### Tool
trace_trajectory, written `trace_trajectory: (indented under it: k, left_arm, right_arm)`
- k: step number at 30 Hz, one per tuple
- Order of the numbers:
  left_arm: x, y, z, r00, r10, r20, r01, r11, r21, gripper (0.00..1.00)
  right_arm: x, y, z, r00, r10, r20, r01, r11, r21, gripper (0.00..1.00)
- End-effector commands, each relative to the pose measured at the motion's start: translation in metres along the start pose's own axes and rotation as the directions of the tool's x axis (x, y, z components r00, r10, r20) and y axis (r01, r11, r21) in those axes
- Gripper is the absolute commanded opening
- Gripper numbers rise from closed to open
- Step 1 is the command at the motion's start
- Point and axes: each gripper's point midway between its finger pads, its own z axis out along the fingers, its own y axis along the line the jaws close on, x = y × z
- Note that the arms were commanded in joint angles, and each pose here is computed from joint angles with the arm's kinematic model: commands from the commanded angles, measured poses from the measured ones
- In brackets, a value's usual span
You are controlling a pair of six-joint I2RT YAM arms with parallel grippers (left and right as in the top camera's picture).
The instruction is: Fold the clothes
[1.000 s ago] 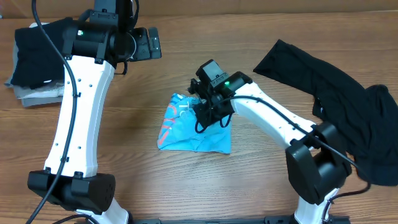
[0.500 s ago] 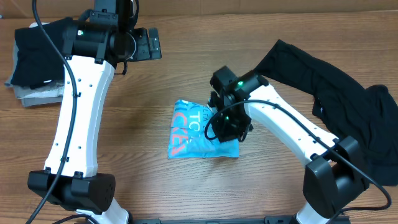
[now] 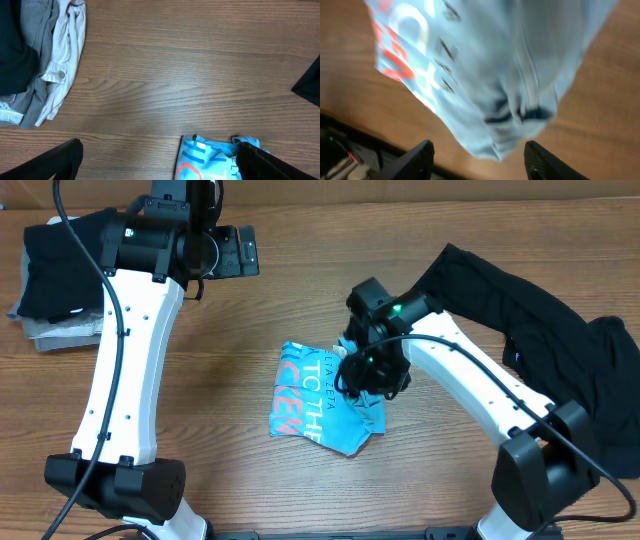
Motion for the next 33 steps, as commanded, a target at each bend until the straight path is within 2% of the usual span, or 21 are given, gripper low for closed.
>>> trace_trajectory:
  k: [1,9,14,18,23,33]
  left_arm:
    - [0.005,-0.002,0.008,0.999,0.016,-0.029,-0.015,1.000,0.021,1.00]
    - [0.043,-0.019,0.034,0.985,0.061,-0.164,-0.040,0.991,0.124,1.00]
    - [0.083,-0.024,0.056,0.953,0.126,-0.276,-0.092,0.987,0.133,1.00]
    - [0.116,-0.037,0.067,0.917,0.196,-0.349,-0.148,0.976,0.158,1.00]
    - [0.158,-0.052,0.080,0.863,0.276,-0.423,-0.215,0.959,0.187,1.00]
    - [0.228,-0.072,0.087,0.750,0.388,-0.535,-0.266,0.919,0.292,1.00]
  right_arm:
    - [-0.020,-0.001,-0.020,0.993,0.016,0.116,-0.017,1.000,0.011,0.63]
    - [-0.068,-0.041,-0.041,0.916,0.296,0.271,-0.282,0.955,-0.087,0.63]
    - [-0.078,-0.077,-0.054,0.865,0.398,0.304,-0.379,0.917,-0.122,0.73]
    - [-0.081,-0.105,-0.063,0.829,0.459,0.320,-0.440,0.888,-0.134,0.90]
    - [-0.078,-0.137,-0.069,0.785,0.527,0.327,-0.509,0.848,-0.144,1.00]
    - [-0.067,-0.153,-0.067,0.799,0.517,0.307,-0.510,0.853,-0.112,1.00]
